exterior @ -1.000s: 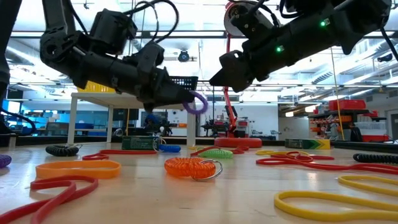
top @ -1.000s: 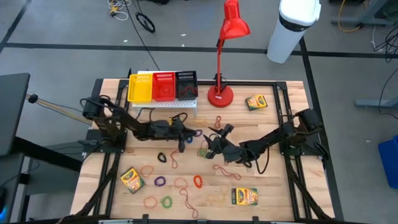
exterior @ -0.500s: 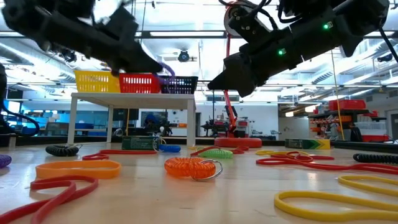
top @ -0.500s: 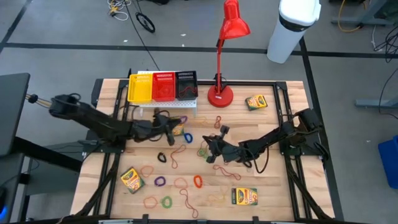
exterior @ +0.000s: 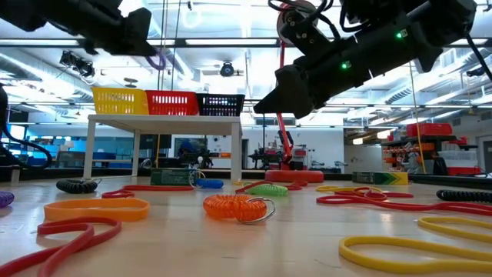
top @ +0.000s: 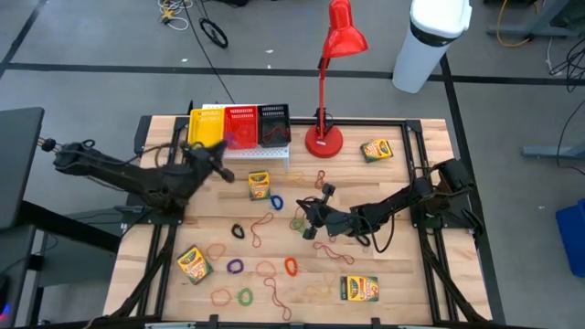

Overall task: Pick & Place Office Desk Supplies
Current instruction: Put the violet spring rubber band into the yellow bin on the shelf, then put the red rubber band into the black bin on the shelf

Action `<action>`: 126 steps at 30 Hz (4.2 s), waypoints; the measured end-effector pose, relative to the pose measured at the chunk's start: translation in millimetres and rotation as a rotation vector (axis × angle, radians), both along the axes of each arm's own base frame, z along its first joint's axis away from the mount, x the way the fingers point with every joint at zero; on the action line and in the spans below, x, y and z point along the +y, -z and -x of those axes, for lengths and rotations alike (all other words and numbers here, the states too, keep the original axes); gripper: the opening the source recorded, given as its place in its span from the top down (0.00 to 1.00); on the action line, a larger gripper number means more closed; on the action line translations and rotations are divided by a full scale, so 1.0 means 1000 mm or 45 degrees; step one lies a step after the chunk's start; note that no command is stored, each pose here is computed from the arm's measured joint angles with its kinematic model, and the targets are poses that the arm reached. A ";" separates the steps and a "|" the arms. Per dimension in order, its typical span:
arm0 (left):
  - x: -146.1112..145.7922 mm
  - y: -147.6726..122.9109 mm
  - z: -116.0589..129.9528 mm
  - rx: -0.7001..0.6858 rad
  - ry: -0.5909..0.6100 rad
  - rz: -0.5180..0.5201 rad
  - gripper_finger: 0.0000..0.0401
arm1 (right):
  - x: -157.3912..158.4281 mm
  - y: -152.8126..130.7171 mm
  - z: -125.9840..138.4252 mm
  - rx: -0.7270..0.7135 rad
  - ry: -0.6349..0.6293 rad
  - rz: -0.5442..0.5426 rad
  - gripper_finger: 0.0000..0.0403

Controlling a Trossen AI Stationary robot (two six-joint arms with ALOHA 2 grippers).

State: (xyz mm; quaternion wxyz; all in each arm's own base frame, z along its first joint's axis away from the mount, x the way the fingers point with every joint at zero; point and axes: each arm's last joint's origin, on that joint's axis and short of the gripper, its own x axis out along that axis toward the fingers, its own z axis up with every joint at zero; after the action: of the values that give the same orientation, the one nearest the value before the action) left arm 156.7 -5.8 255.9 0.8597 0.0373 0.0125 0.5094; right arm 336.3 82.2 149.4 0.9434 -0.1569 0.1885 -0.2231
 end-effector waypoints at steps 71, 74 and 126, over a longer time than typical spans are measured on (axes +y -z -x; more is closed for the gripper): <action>0.146 -0.028 0.030 0.615 -0.316 0.802 0.84 | -0.003 0.000 -0.001 -0.007 -0.023 -0.047 0.96; 0.146 -0.028 0.030 0.614 -0.316 0.801 0.82 | -0.003 0.001 -0.001 -0.006 -0.023 -0.046 0.96; 0.006 0.032 0.001 0.006 0.880 0.010 0.94 | -0.012 0.000 -0.004 -0.018 -0.002 -0.075 0.96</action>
State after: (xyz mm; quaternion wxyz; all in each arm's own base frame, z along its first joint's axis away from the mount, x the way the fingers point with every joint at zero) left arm 156.2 0.0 223.8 0.9815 0.0373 0.0031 0.1877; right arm 340.1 69.9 149.0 0.9492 -0.1278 0.1881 -0.2176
